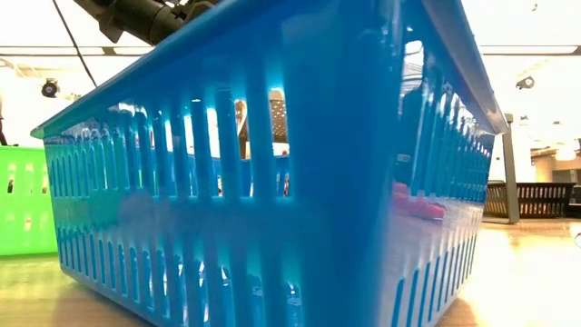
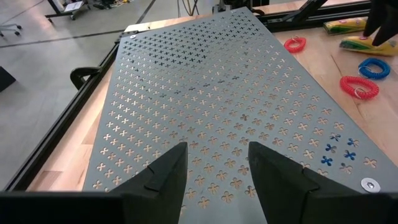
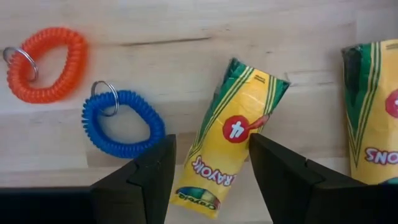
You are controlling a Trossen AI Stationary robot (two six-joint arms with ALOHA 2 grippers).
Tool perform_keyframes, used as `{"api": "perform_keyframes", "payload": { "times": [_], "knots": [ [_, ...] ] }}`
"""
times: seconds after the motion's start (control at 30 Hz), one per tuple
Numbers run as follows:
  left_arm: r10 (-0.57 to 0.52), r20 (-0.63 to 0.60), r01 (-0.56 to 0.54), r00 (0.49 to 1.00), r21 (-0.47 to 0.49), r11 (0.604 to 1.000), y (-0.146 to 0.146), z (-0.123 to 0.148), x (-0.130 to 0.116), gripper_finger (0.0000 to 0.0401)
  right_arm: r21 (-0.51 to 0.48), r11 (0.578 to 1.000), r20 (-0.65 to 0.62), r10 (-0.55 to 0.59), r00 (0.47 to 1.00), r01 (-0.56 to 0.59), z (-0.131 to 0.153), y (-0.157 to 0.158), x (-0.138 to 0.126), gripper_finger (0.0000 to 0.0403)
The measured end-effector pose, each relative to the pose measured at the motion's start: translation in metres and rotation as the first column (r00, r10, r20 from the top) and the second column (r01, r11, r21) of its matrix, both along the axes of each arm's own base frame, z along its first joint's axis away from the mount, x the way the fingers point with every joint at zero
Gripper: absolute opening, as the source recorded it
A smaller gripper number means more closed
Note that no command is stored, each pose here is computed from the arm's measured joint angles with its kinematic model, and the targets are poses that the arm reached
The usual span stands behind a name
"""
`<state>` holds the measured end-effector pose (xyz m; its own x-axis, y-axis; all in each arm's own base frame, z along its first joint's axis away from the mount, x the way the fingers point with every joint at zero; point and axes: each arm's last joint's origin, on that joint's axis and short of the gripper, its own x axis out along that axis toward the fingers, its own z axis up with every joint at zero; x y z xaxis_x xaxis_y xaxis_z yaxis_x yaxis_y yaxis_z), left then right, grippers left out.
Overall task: Pick & Place Office Desk Supplies
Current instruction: Put the crayon box into the blue basket
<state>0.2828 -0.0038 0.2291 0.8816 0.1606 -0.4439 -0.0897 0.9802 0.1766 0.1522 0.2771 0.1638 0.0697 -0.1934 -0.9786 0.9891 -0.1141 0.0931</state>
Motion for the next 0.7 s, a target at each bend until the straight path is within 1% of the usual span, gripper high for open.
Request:
{"api": "perform_keyframes", "payload": {
  "times": [0.27,0.57,0.63,0.7],
  "knots": [
    [0.0,0.0,0.0,1.0,0.0,1.0,-0.0001,-0.0001,0.0,0.0175,0.039,0.999,-0.027,-0.011,1.0,0.012,0.0035,0.0046,-0.0008,0.0201],
    [0.0,0.0,0.0,1.0,0.0,1.0,-0.0001,-0.0001,0.0,0.0175,0.039,0.995,-0.02,-0.093,0.995,0.094,0.002,0.0036,-0.001,0.0201],
    [-0.001,0.0,0.001,1.0,0.0,1.0,-0.0001,0.0,0.0,0.0175,0.039,0.991,-0.011,-0.13,0.991,0.13,0.0015,0.0034,-0.001,0.0201],
    [0.0,0.0,0.0,1.0,0.0,1.0,0.0,-0.0001,0.0,0.0175,0.045,0.973,0.006,-0.228,0.974,0.227,0.0011,0.0032,-0.001,0.0201]
  ]
}}
